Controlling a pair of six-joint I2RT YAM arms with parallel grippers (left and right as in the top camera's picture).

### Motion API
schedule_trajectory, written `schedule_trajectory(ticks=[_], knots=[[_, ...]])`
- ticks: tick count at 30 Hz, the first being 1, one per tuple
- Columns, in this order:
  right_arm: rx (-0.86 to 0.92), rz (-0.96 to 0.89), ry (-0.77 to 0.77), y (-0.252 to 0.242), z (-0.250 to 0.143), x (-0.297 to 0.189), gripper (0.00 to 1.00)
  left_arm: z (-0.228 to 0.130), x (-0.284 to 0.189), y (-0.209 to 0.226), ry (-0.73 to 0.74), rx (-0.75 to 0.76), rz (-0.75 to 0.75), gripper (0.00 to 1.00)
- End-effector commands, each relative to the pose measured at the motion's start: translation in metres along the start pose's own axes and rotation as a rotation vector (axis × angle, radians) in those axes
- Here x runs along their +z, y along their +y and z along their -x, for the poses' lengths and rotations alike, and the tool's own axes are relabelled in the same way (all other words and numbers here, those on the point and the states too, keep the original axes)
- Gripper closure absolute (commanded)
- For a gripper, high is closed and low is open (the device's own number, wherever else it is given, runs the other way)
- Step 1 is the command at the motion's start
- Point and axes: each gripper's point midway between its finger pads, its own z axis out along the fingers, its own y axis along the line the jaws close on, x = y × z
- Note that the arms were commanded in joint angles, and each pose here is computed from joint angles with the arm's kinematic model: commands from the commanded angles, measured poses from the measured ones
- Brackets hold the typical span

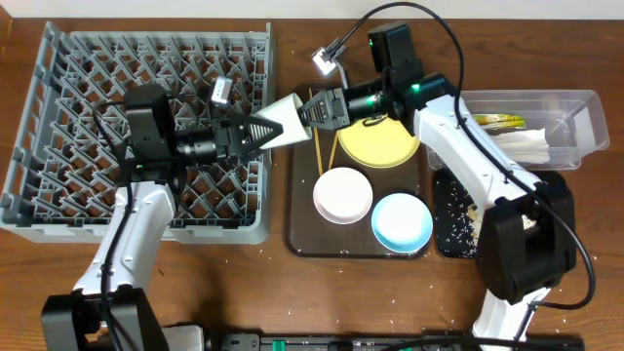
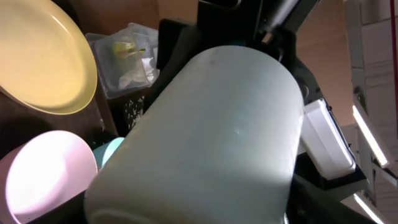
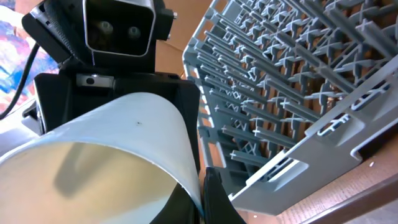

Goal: Sort waste into correct bins and load items into the dishwasher
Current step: 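Hand white cup from right gripper to left gripper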

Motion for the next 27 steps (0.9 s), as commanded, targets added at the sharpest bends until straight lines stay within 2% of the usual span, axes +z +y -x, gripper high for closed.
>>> schedule_trajectory(ticks=[1,4,6,8,11,17,22,23,25,27], knots=[[0.024,0.014,0.025,-0.004,-0.005,0.01,0.99,0.001,-0.001,-0.01,0.013,0.036,-0.02,0.3],[0.028,0.03,0.032,-0.001,-0.007,0.009,0.99,0.001,-0.001,-0.01,0.013,0.036,-0.019,0.41],[0.032,0.04,0.036,0.001,-0.008,0.009,0.99,0.001,-0.001,-0.01,0.013,0.036,-0.019,0.41],[0.038,0.041,0.04,0.001,-0.009,0.009,0.99,0.001,-0.001,-0.01,0.012,0.036,-0.019,0.26],[0.038,0.062,0.046,0.005,-0.01,0.009,0.99,0.001,-0.001,-0.01,0.012,0.039,-0.019,0.15],[0.039,0.063,0.047,0.005,-0.01,0.01,0.99,0.003,-0.001,-0.011,0.008,0.061,-0.019,0.15],[0.053,0.061,0.055,0.004,-0.013,0.01,0.99,0.003,-0.001,-0.011,0.008,0.062,-0.019,0.27],[0.054,0.061,0.057,0.004,-0.014,0.01,0.99,0.003,-0.001,-0.011,0.008,0.062,-0.019,0.31],[0.051,0.063,0.062,0.006,-0.015,0.012,0.99,0.003,-0.001,-0.011,0.004,0.061,-0.016,0.46],[0.049,0.065,0.066,0.007,-0.016,0.014,0.98,0.007,-0.001,-0.007,-0.014,0.06,0.003,0.54]])
